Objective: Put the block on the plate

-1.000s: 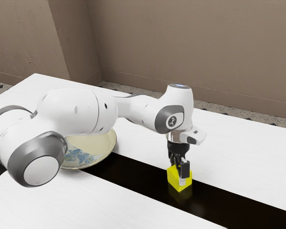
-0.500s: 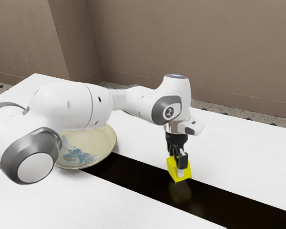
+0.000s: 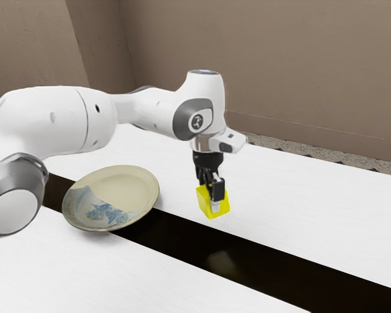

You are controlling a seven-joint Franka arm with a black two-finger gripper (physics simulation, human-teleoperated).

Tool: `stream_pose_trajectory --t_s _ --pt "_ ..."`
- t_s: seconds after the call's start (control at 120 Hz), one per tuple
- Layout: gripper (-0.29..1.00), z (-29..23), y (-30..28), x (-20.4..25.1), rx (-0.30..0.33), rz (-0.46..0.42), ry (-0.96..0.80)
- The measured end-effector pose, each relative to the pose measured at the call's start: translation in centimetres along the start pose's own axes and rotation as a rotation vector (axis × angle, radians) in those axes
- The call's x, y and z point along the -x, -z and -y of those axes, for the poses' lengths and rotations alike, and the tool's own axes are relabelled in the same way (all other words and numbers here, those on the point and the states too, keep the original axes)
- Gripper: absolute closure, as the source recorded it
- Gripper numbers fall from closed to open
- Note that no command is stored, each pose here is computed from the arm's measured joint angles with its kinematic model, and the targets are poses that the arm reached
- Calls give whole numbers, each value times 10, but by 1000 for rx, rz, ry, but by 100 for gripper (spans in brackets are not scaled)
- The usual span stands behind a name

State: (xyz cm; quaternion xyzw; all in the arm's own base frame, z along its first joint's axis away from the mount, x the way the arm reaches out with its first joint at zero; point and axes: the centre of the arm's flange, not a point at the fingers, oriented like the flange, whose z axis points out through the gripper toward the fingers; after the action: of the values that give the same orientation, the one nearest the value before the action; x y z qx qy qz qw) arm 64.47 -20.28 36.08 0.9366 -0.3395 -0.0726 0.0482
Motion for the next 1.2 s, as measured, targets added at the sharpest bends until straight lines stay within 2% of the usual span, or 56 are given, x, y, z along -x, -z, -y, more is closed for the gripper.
stream_pose_trajectory --t_s 0.517,0.833,1.2 --pt "24 85 30 121 -48 2 193" --pt "25 142 40 177 -97 -10 308" --pt "25 188 9 244 -74 28 428"
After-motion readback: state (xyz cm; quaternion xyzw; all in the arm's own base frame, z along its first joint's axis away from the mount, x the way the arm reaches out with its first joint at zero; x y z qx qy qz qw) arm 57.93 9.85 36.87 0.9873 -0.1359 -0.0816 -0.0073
